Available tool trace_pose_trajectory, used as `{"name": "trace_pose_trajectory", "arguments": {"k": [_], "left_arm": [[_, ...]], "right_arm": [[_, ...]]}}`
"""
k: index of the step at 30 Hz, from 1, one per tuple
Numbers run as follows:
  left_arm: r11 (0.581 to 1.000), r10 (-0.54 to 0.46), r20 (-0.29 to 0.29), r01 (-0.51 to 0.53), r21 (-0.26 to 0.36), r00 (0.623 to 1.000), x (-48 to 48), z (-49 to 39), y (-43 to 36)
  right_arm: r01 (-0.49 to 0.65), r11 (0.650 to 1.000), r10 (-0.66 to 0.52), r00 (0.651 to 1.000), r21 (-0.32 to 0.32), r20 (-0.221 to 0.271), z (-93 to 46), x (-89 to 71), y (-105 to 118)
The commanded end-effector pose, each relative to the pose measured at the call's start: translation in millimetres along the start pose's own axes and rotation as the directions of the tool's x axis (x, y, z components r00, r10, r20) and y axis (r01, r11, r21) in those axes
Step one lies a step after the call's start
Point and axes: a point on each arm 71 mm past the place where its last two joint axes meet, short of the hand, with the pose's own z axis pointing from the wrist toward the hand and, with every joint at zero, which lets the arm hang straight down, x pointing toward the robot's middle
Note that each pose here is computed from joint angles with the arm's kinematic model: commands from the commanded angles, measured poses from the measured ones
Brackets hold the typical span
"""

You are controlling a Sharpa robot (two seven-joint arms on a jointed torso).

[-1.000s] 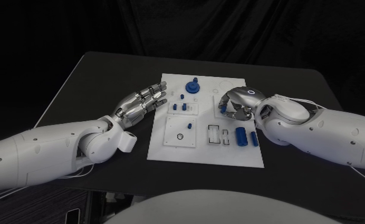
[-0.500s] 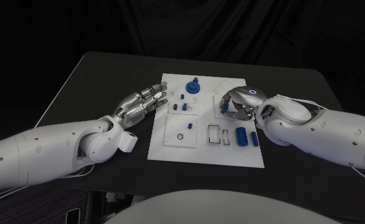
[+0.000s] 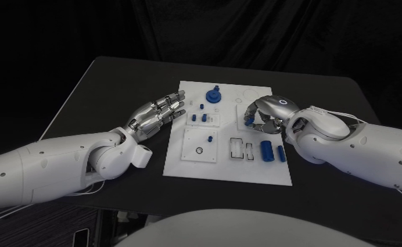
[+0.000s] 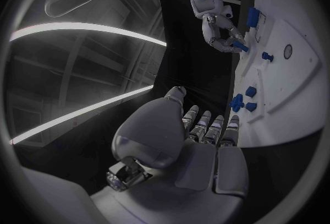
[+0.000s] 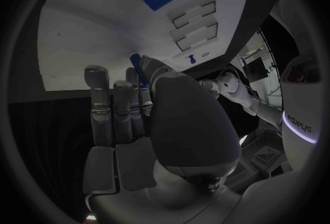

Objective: Assemble the parts on the task board

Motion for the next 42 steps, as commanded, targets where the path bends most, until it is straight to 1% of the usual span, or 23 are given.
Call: {"name": "trace_pose_trajectory", "arguments": {"k": [1,5,10,14,17,21,26,31,37,42], "left_arm": [[0.999,-0.012,-0.006,0.012,0.047,1.0,1.0,-0.5,-3.1],[0.999,-0.011,-0.004,0.011,0.046,1.0,0.6,-0.8,-3.0],[0.999,-0.012,-0.005,0.012,0.046,1.0,0.9,-0.6,-2.8],[0.999,-0.013,-0.006,0.013,0.046,1.0,1.3,-0.6,-2.4],[0.999,-0.013,-0.007,0.014,0.046,1.0,1.5,-0.4,-2.3],[0.999,-0.014,-0.007,0.014,0.047,1.0,1.8,-0.1,-2.2],[0.999,-0.014,-0.008,0.014,0.048,1.0,2.2,0.1,-2.1],[0.999,-0.014,-0.008,0.014,0.048,1.0,2.3,0.6,-1.8],[0.999,-0.013,-0.008,0.014,0.046,1.0,2.5,0.6,-1.7],[0.999,-0.013,-0.007,0.013,0.047,1.0,2.8,0.7,-1.7]], "right_arm": [[-0.014,1.0,0.016,0.998,-0.028,0.056,-3.9,-10.1,11.5],[-0.033,0.996,0.038,0.997,-0.079,0.062,-9.4,-17.4,31.2],[-0.057,0.986,0.063,0.998,-0.156,0.031,-11.5,-18.9,62.9],[-0.073,0.973,0.073,0.997,-0.22,-0.012,-7.6,-14.3,90.0],[-0.082,0.963,0.075,0.997,-0.258,-0.037,-2.0,-9.0,105.8],[-0.088,0.952,0.074,0.996,-0.294,-0.059,7.1,-0.9,121.0],[-0.05,0.946,0.024,0.996,-0.32,-0.085,18.6,11.7,133.0],[-0.015,0.944,-0.017,0.995,-0.33,-0.096,26.7,23.1,137.1],[-0.002,0.944,-0.034,0.994,-0.33,-0.102,32.3,32.5,137.7],[0.001,0.945,-0.038,0.994,-0.327,-0.106,34.0,36.3,136.7]]}}
